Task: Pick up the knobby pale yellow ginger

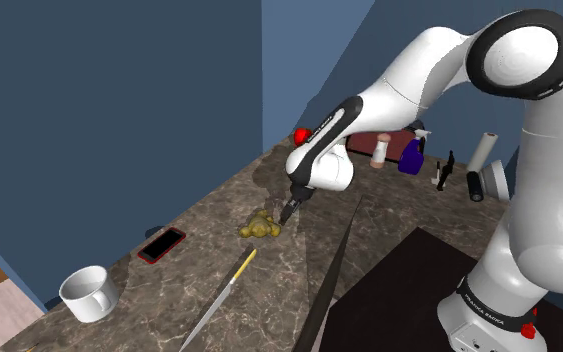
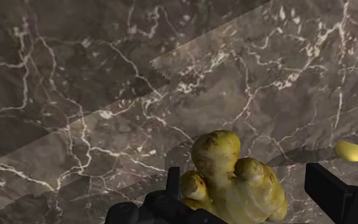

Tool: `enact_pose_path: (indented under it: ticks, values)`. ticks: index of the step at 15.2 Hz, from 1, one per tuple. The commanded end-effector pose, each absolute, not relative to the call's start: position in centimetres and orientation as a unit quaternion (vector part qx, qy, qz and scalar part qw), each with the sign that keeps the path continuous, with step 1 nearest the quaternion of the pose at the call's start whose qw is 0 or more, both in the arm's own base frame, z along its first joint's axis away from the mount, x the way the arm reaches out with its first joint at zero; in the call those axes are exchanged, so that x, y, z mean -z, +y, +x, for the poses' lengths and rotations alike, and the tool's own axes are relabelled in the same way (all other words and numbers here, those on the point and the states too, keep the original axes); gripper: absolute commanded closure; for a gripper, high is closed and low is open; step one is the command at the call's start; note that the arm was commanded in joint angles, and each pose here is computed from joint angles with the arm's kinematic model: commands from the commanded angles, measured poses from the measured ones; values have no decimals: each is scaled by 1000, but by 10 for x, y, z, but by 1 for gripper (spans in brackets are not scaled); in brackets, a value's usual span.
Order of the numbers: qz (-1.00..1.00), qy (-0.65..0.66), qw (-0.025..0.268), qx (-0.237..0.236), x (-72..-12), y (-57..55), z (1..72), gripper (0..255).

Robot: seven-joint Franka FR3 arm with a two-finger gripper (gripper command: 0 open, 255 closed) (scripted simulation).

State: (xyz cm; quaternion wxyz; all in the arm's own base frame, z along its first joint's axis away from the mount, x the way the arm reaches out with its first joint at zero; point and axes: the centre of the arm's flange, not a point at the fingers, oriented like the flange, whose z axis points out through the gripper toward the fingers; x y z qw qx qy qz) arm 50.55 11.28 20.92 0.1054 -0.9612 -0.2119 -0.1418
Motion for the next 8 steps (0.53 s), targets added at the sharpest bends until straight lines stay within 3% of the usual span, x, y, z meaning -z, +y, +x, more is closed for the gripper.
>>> enact_pose_path:
  ticks: [1, 8]
  values:
    - [-956, -225, 108, 152, -190, 123, 518, 0]
    - [-952, -237, 110, 160, -148, 134, 529, 0]
